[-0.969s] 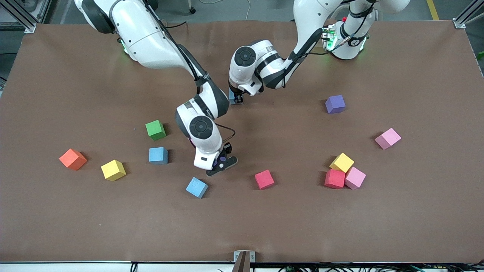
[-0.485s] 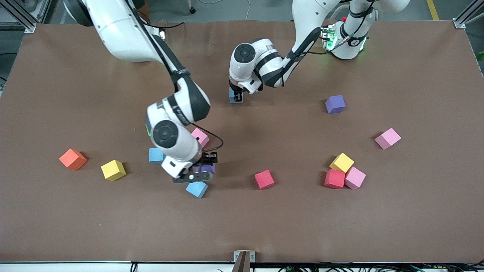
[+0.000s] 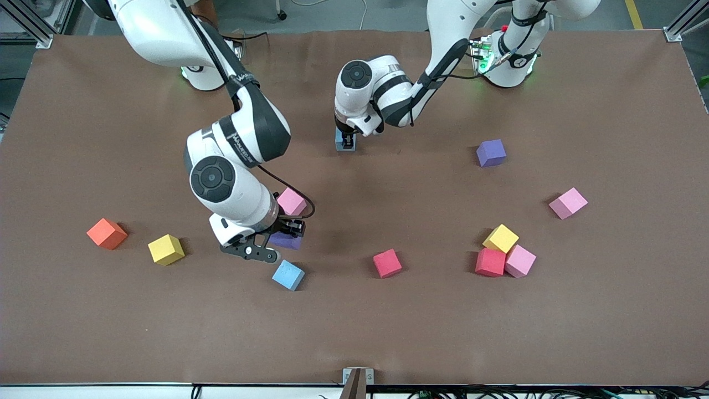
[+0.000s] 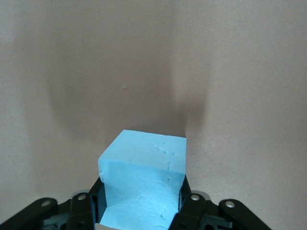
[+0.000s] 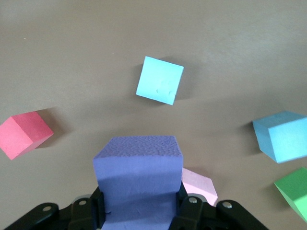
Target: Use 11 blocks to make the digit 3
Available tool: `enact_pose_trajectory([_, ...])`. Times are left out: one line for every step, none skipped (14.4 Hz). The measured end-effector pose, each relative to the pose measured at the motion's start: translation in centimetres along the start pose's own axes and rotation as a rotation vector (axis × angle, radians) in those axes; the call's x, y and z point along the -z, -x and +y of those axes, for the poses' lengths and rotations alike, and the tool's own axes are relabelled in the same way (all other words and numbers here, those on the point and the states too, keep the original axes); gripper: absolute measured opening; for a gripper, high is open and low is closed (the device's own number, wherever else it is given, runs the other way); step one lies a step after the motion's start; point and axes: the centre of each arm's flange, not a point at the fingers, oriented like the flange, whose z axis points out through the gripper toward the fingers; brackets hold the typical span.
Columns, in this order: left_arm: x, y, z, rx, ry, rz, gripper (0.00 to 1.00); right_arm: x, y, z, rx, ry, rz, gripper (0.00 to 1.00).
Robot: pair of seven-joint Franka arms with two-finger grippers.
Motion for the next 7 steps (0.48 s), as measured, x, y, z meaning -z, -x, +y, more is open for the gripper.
enact_pose_trajectory([0.0, 0.0, -0.1, -0.002, 0.000, 0.001, 0.17, 0.3, 0.0, 0.1, -0.008, 0.001, 0.001, 0.54])
enact_pose_trajectory([-0.1, 0.0, -0.2, -0.003, 0.000, 0.001, 0.19, 0.5, -0.1, 0.3, -0.012, 0.003, 0.001, 0.54])
enact_pose_trajectory([-0.3, -0.1, -0.3, -0.004, -0.004, 0.006, 0.33, 0.5, -0.3, 0.7, -0.024, 0.012, -0.007, 0.54])
enact_pose_trajectory([-0.7, -0.4, -0.5, -0.003, -0.010, 0.016, 0.52, 0.4, -0.5, 1.4, -0.048, 0.027, -0.021, 0.54])
enact_pose_trajectory([-1.1, -0.6, -0.7, -0.003, -0.016, 0.027, 0.66, 0.6, -0.9, 2.1, -0.078, 0.035, -0.026, 0.54])
enact_pose_trajectory([-1.1, -0.8, -0.8, -0.003, -0.022, 0.042, 0.93, 1.0, -1.2, 2.6, -0.118, 0.037, -0.026, 0.54])
enact_pose_trajectory([-0.9, -0.8, -0.8, -0.004, -0.026, 0.056, 1.00, 1.6, -1.3, 3.0, -0.166, 0.039, -0.028, 0.54])
